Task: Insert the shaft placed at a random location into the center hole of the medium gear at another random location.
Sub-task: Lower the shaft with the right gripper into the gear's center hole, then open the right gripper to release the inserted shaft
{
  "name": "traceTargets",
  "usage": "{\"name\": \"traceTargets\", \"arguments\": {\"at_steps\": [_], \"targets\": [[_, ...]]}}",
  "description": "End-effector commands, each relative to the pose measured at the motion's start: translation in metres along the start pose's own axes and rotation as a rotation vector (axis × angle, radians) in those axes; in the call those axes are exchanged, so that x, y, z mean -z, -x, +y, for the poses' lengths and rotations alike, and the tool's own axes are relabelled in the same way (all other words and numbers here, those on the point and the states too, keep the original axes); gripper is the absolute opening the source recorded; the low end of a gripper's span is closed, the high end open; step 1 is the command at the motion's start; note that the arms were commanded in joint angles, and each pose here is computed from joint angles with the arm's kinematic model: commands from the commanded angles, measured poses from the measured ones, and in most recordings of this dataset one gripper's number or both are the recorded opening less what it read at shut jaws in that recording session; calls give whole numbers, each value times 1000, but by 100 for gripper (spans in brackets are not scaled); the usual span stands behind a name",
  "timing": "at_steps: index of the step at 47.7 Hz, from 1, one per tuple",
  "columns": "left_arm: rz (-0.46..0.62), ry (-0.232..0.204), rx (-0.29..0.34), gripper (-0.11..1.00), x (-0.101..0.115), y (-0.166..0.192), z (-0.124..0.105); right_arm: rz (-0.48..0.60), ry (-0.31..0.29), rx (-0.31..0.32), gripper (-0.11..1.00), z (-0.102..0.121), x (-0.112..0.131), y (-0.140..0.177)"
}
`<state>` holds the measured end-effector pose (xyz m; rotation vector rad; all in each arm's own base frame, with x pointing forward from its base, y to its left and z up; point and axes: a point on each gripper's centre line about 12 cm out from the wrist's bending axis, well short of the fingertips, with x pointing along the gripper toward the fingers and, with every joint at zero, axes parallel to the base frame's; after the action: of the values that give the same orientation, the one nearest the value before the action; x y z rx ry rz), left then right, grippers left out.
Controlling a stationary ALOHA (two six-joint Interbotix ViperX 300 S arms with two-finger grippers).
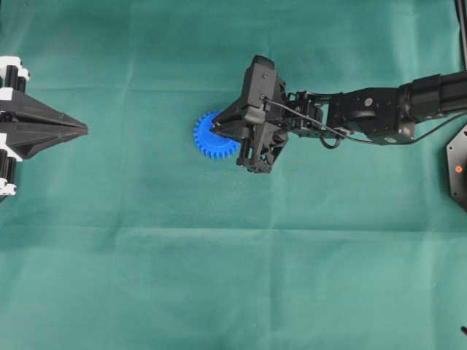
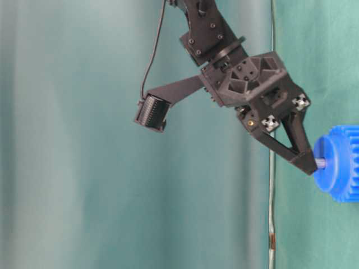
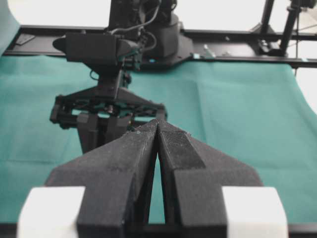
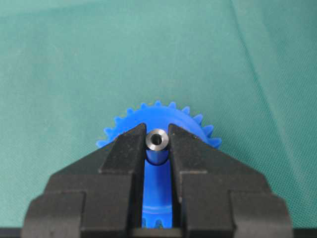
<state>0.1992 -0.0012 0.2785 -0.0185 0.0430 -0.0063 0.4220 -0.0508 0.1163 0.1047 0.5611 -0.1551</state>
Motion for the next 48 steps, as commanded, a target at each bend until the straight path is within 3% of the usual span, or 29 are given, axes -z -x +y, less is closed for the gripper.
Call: {"name": "traceTargets", "arguments": {"at_steps": [1, 38, 42, 48], "targets": [[-21, -2, 2, 1, -9, -2, -1, -46, 1, -5, 14, 2, -15, 0], [-17, -2, 2, 1, -9, -2, 0, -44, 9, -5, 15, 2, -13, -1], [-15, -2, 2, 1, -8, -2, 0, -43, 9, -5, 27, 2, -13, -1], [-9, -2, 2, 1, -8, -2, 0, -43, 9, -5, 64, 2, -12, -1]]}}
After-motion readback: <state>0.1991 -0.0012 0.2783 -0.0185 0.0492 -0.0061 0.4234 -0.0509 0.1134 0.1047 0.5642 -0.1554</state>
